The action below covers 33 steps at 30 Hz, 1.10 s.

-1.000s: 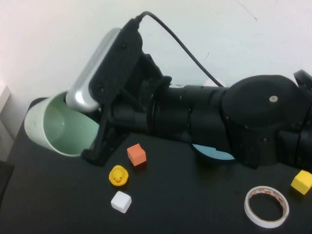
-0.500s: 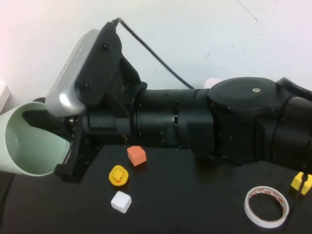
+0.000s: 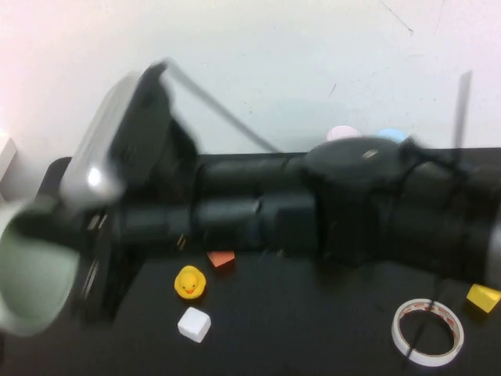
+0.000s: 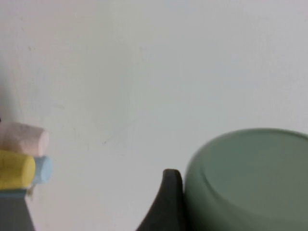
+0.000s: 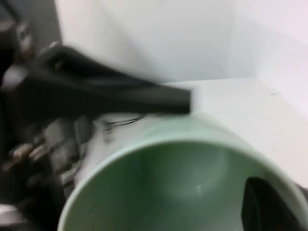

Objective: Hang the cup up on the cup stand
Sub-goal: Adjust the cup with two arms, then place the cup on the cup holder

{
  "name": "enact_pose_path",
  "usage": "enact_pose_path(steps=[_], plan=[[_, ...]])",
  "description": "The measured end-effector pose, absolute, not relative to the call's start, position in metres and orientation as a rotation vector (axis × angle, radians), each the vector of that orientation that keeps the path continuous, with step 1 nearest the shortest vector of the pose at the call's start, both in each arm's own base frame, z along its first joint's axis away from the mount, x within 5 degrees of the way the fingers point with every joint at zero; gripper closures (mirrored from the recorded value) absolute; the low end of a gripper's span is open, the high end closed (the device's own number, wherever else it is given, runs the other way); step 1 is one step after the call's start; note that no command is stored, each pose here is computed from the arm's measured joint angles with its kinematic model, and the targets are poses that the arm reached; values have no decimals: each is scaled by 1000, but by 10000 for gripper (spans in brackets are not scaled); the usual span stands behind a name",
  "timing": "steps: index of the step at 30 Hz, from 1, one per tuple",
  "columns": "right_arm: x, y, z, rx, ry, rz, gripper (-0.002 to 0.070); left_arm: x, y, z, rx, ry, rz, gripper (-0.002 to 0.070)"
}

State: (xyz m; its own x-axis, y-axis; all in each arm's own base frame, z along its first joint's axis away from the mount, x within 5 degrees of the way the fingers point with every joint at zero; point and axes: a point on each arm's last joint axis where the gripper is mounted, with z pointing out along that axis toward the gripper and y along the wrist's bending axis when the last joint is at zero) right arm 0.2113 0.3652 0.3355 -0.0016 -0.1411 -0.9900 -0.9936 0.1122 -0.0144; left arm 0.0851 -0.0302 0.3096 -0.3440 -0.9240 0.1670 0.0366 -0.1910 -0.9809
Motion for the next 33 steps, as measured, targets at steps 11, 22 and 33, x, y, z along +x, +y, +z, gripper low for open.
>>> enact_pose_path(steps=[11,22,33], plan=[[203,376,322,-1295,1325,1160,658,85,-31,309,-1085,1332,-1631,99],[202,375,313,-1347,1404,1207,471,85,-30,309,-1035,1347,-1571,99],[226,314,334,-1488,1539,1158,367,84,-25,332,-818,1330,-1349,103]])
